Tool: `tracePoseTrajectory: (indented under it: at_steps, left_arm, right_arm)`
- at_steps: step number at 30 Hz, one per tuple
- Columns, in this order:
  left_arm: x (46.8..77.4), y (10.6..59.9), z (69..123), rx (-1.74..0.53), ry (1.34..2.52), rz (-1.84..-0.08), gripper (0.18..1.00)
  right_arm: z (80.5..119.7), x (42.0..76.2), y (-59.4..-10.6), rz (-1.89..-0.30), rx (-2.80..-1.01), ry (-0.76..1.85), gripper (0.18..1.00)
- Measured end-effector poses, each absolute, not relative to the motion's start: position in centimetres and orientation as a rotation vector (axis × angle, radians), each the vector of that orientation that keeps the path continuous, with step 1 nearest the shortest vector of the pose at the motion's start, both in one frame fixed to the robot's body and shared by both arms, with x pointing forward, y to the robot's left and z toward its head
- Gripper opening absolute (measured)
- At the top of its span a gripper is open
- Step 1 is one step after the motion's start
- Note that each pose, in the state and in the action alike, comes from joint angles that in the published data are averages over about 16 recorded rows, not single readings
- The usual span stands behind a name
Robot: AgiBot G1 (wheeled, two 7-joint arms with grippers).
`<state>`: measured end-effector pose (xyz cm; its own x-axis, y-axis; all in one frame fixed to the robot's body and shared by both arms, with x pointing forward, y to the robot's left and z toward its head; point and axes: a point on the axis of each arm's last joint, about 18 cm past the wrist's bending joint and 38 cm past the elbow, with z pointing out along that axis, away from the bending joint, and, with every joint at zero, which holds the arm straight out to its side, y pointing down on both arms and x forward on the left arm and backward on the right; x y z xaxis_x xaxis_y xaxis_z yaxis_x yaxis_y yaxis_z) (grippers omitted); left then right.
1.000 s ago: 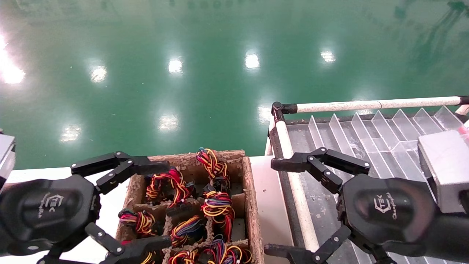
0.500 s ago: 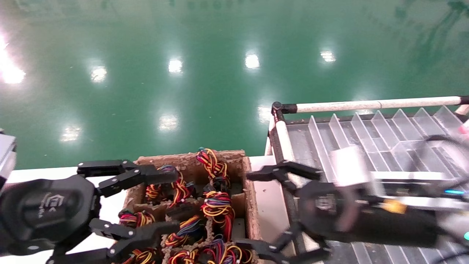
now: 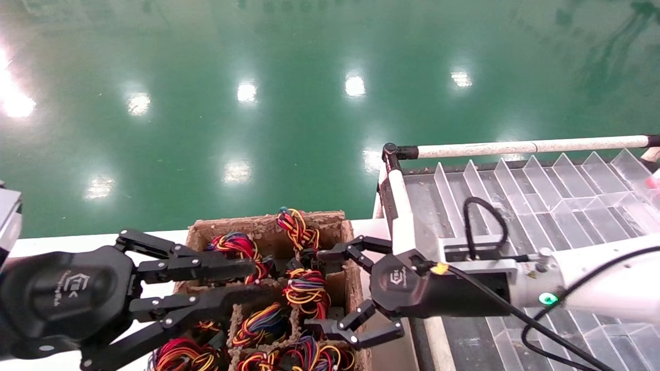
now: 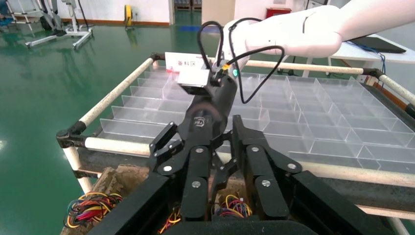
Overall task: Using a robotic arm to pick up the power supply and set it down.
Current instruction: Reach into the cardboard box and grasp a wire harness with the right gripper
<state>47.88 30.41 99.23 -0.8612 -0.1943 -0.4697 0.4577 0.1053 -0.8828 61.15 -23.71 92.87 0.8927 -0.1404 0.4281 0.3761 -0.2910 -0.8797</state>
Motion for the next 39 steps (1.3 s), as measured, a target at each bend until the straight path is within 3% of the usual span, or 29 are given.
tracePoseTrajectory:
  at_steps: [8, 15, 30, 39]
  left_arm:
    - [47.9, 30.4, 99.2, 0.256, 1.914, -1.807, 0.253]
    - [47.9, 30.4, 99.2, 0.256, 1.914, -1.807, 0.205]
    - [47.9, 30.4, 99.2, 0.256, 1.914, -1.807, 0.192]
    - [47.9, 30.4, 99.2, 0.256, 1.914, -1.807, 0.192]
  right_arm:
    - [92.4, 62.5, -23.0, -0.505, -1.824, -0.181, 0.889]
    - [92.3, 63.2, -22.6, -0.514, -1.839, -0.191, 0.761]
    - [92.5, 64.1, -22.1, -0.552, -1.861, -0.225, 0.412]
    - [93.5, 63.8, -22.4, -0.561, -1.86, -0.247, 0.279]
